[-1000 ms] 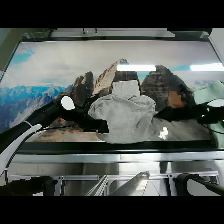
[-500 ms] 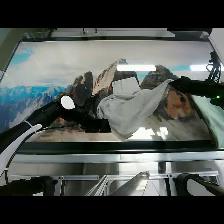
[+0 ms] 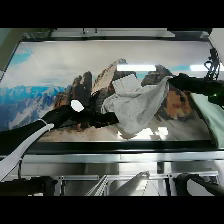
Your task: Fold the shirts.
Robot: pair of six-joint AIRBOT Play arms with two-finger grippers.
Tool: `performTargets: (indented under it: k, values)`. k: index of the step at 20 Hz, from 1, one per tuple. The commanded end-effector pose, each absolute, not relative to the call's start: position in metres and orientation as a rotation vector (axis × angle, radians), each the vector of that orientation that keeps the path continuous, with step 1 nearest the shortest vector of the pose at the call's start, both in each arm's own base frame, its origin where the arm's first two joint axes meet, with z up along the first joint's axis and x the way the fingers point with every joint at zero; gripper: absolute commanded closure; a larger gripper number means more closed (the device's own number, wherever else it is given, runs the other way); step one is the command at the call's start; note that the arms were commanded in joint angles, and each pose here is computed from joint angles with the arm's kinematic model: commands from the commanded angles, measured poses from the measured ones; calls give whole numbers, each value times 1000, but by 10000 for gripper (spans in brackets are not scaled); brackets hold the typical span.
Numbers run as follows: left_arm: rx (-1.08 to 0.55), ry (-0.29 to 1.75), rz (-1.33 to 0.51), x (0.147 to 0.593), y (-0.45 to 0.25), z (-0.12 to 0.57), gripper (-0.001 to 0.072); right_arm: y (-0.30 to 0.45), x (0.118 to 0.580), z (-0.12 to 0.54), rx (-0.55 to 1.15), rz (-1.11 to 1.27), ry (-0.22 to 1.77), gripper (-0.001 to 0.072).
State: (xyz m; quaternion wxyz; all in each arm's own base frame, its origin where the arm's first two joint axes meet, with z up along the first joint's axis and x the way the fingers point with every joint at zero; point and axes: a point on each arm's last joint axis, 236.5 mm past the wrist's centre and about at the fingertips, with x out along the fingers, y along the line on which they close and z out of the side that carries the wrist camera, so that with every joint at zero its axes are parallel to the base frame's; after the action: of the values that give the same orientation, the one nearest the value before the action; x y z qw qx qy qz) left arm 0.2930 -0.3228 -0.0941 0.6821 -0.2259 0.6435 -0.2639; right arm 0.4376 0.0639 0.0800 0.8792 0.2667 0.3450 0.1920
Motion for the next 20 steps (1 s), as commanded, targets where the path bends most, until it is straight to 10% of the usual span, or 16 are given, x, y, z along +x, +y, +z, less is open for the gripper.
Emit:
performTargets:
  k: [1,4,12,20]
  values:
    - [-526,1373,-524,310,-333,-116,190,73,436,80,547,420,725,699]
    - [-533,1369,-523,313,-329,-113,695,73,436,80,547,420,725,699]
    - [-545,1054,-740,331,-284,63,695,97,406,116,490,555,704,700]
    - [-350,294,-954,232,-214,406,692,132,268,386,153,685,-56,700]
